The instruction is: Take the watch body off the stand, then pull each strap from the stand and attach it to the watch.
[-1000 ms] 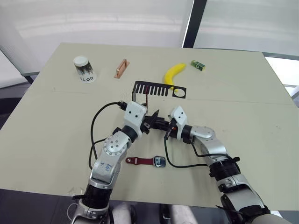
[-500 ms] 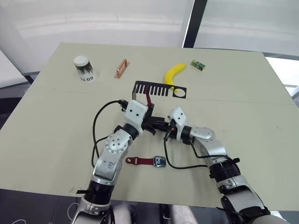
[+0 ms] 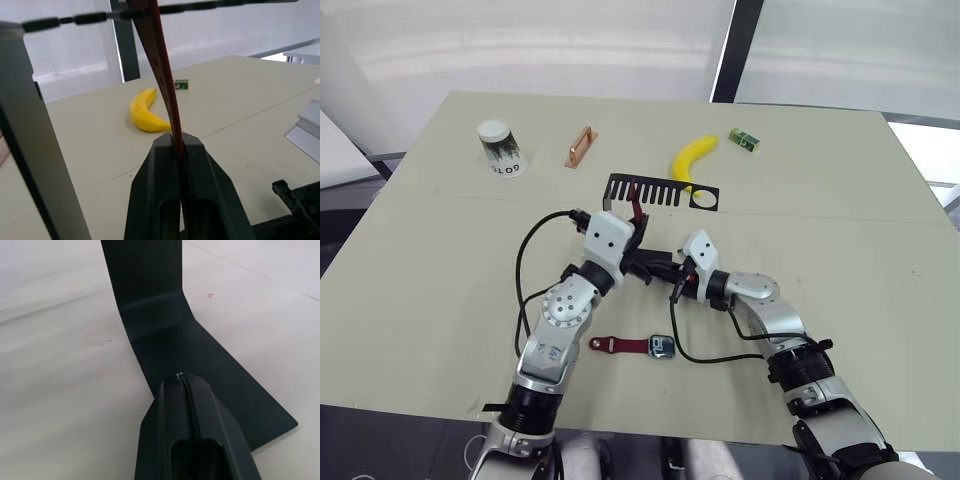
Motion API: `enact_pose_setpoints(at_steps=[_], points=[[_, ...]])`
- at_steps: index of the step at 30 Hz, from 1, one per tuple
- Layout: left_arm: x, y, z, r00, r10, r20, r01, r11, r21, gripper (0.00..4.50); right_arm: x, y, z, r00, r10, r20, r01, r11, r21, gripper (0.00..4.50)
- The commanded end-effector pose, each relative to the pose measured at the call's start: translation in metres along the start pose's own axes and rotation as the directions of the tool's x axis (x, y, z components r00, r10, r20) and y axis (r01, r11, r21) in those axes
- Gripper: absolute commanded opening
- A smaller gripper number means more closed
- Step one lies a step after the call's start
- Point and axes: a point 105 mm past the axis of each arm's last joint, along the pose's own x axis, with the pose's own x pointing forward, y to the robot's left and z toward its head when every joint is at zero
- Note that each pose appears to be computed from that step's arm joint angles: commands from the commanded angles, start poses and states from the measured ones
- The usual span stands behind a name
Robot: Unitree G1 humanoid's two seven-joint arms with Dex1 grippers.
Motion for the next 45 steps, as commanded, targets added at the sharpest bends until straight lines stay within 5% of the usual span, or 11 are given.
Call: enact_pose_setpoints(at_steps=[1, 23, 30, 34, 38, 45], points=[[-0.004, 0.0, 0.022, 0.996, -0.016, 0.09, 0.015, 1.0, 0.011, 0.04, -0.001, 0.009, -0.022, 0.997, 0.032, -0.074, -0.03, 0.999, 0.038, 0.0], [-0.036, 0.008, 0.024, 0.993, -0.064, 0.097, 0.059, 0.997, 0.049, 0.04, -0.002, -0.003, -0.023, 0.996, -0.012, -0.086, 0.015, 0.999, 0.038, 0.0], [-0.059, 0.011, 0.037, 0.969, -0.184, 0.165, 0.185, 0.983, 0.007, 0.04, -0.003, -0.004, -0.022, 0.997, -0.02, -0.076, 0.024, 0.999, 0.042, 0.0], [-0.087, 0.018, 0.037, 0.935, -0.325, 0.141, 0.343, 0.929, -0.137, 0.04, -0.008, 0.003, -0.009, 0.999, 0.04, -0.021, -0.04, 0.999, 0.008, 0.0], [-0.111, 0.022, 0.033, 0.84, -0.539, 0.054, 0.533, 0.803, -0.265, 0.04, -0.028, -0.002, 0.015, 0.996, 0.043, 0.076, -0.041, 0.999, -0.032, 0.0], [-0.122, 0.036, 0.038, 0.725, -0.688, 0.011, 0.645, 0.674, -0.36, 0.04, -0.109, -0.007, 0.045, 0.989, 0.003, 0.145, -0.004, 1.0, 0.004, 0.0]])
